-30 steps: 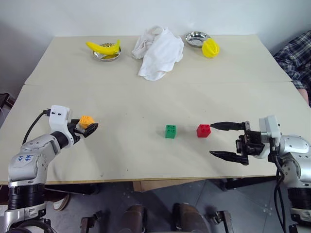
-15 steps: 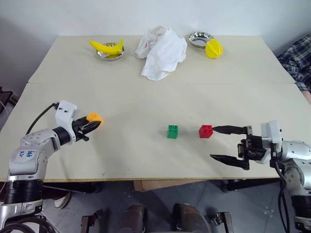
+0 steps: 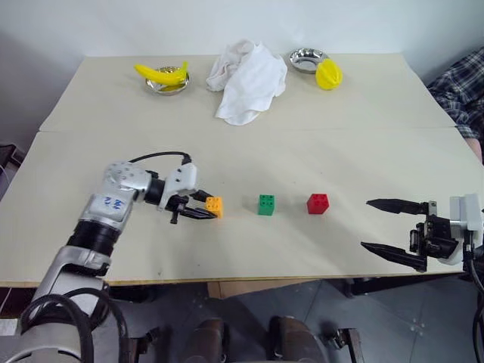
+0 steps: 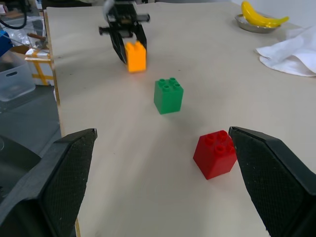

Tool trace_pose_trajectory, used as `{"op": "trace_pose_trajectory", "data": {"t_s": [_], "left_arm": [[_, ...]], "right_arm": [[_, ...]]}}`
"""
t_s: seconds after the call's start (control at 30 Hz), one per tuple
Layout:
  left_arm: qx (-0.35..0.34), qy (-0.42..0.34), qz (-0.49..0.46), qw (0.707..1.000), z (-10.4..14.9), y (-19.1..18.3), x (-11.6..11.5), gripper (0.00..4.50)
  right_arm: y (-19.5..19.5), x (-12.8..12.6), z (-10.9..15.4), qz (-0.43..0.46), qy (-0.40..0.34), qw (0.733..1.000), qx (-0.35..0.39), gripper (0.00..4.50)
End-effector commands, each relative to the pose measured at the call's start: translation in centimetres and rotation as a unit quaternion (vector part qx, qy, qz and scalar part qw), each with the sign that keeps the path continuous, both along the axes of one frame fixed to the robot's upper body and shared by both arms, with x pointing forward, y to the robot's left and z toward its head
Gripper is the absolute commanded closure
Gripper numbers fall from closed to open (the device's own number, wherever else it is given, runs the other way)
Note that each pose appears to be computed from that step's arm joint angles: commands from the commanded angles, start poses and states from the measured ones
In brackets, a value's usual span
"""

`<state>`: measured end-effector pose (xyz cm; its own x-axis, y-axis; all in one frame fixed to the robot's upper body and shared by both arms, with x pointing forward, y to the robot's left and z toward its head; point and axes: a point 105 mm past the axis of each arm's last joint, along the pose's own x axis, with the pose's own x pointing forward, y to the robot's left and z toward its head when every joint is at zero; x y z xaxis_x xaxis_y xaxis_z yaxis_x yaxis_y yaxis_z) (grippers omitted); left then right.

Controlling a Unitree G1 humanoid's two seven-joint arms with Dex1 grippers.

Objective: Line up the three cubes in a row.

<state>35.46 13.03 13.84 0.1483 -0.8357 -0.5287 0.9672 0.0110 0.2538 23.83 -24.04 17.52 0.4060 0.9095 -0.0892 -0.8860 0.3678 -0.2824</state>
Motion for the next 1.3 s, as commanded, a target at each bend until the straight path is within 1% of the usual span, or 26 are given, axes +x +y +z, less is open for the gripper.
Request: {"op": "trace_pose_trajectory", "data": {"t_s": [0.03,0.07,0.23,0.4,0.53,0.7,0.73,0.8,0.87,0.93,1.0,1.13,1.23,1.3], "left_arm": [[-0.001,-0.017,0.004,1.0,0.5,-0.4,0.9,2.99],[-0.002,-0.018,0.009,1.0,0.4,-0.5,1.1,2.99],[-0.016,-0.006,-0.012,1.0,0.0,-1.7,0.9,2.99],[-0.017,-0.01,-0.008,1.0,-0.1,-2.5,1.4,2.99],[-0.012,-0.01,-0.011,1.0,-0.1,-2.5,1.6,2.99],[-0.02,0.012,-0.014,1.0,-0.2,-2.4,1.4,2.99],[-0.025,0.013,-0.011,1.0,-0.1,-2.4,1.5,2.25],[-0.034,0.004,-0.01,0.999,0.3,-2.5,1.6,1.68],[-0.061,-0.017,-0.003,0.998,1.2,-2.5,1.9,1.07],[-0.093,-0.042,0.002,0.995,2.6,-1.5,1.8,0.48],[-0.11,-0.056,0.005,0.992,3.5,-0.2,1.3,0.48],[-0.132,-0.091,0.011,0.987,4.5,3.8,-1.3,0.48],[-0.152,-0.095,0.063,0.982,4.6,7.5,-3.7,0.48],[-0.139,-0.096,0.109,0.979,4.0,9.9,-5.5,0.48]], "right_arm": [[0.0,-0.5,1.3,-0.008,-0.026,1.0,0.003,0.0],[0.1,-0.6,1.2,-0.009,-0.025,1.0,0.004,0.0],[0.4,-0.8,1.2,-0.012,-0.023,1.0,0.008,0.0],[0.7,-0.8,1.2,-0.011,-0.024,1.0,0.011,0.0],[0.8,-0.9,1.2,-0.009,-0.023,1.0,0.013,0.0],[0.8,-0.9,1.1,-0.011,-0.021,1.0,0.014,0.0],[0.8,-0.9,1.1,-0.011,-0.02,1.0,0.015,0.0],[0.8,-0.8,1.0,-0.011,-0.02,1.0,0.016,0.0],[0.9,-0.7,1.0,-0.011,-0.019,1.0,0.017,0.0],[0.9,-0.6,0.9,-0.011,-0.018,1.0,0.019,0.0],[0.9,-0.5,0.7,-0.011,-0.017,1.0,0.02,0.0],[0.2,-0.3,0.1,-0.014,-0.007,1.0,0.018,0.0],[-0.8,-0.1,-0.2,-0.013,0.004,1.0,0.003,0.0],[-1.5,0.1,-0.4,-0.015,0.012,1.0,-0.007,0.0]]}}
